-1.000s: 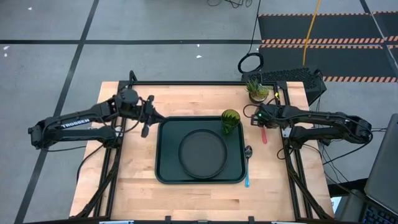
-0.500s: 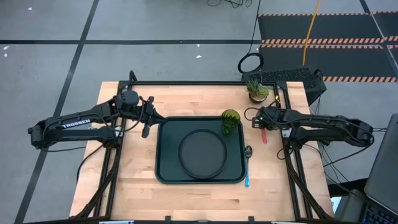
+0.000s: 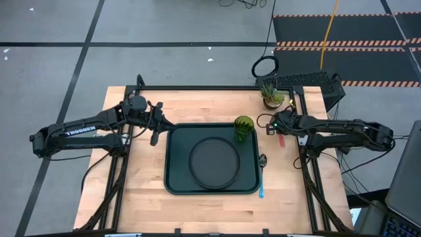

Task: Pick and place plate/cup/fork/spoon on tray
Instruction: Put the pink fork to the left of the black plate on the black tray

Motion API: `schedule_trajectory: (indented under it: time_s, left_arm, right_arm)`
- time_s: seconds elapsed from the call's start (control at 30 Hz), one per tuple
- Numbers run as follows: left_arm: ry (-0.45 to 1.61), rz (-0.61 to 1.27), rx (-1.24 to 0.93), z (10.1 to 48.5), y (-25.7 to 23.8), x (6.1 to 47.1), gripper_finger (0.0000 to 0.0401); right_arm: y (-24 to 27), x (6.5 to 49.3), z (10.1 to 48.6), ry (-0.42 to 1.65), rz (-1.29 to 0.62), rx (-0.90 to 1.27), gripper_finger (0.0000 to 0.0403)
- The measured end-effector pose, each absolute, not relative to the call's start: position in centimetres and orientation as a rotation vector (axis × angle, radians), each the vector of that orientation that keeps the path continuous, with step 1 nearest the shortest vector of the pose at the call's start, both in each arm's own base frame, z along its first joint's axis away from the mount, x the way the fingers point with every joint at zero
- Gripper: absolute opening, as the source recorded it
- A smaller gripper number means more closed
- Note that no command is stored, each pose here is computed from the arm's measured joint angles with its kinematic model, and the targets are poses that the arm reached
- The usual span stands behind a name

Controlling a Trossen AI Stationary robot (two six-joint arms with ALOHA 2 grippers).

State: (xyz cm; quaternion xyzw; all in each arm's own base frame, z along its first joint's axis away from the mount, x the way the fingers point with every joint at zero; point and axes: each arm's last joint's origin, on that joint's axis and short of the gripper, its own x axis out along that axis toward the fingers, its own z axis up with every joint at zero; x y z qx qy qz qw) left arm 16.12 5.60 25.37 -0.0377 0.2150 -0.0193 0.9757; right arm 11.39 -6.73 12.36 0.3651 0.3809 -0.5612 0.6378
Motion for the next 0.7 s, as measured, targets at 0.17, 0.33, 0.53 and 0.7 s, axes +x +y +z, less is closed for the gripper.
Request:
schedule_trajectory:
  time_s: [0.17, 0.33, 0.53, 0.7]
  left_arm:
    - [0.434, -0.025, -0.136, 25.4, 5.6, 16.1, 0.0021]
    - [0.406, -0.005, -0.183, 25.7, 5.6, 16.3, 0.0021]
    - [0.406, 0.009, -0.202, 25.7, 4.7, 16.7, 0.0021]
    - [0.413, -0.025, -0.181, 25.7, 3.8, 16.9, 0.0021]
  right_arm:
    - [-6.8, 12.6, 13.2, 0.740, -1.218, 0.677, 0.0016]
    - [-6.7, 13.4, 15.0, 0.654, -1.112, 0.582, 0.0016]
    - [-5.8, 12.9, 17.3, 0.614, -1.058, 0.586, 0.0016]
    - [-4.9, 12.9, 18.9, 0.519, -1.005, 0.592, 0.0016]
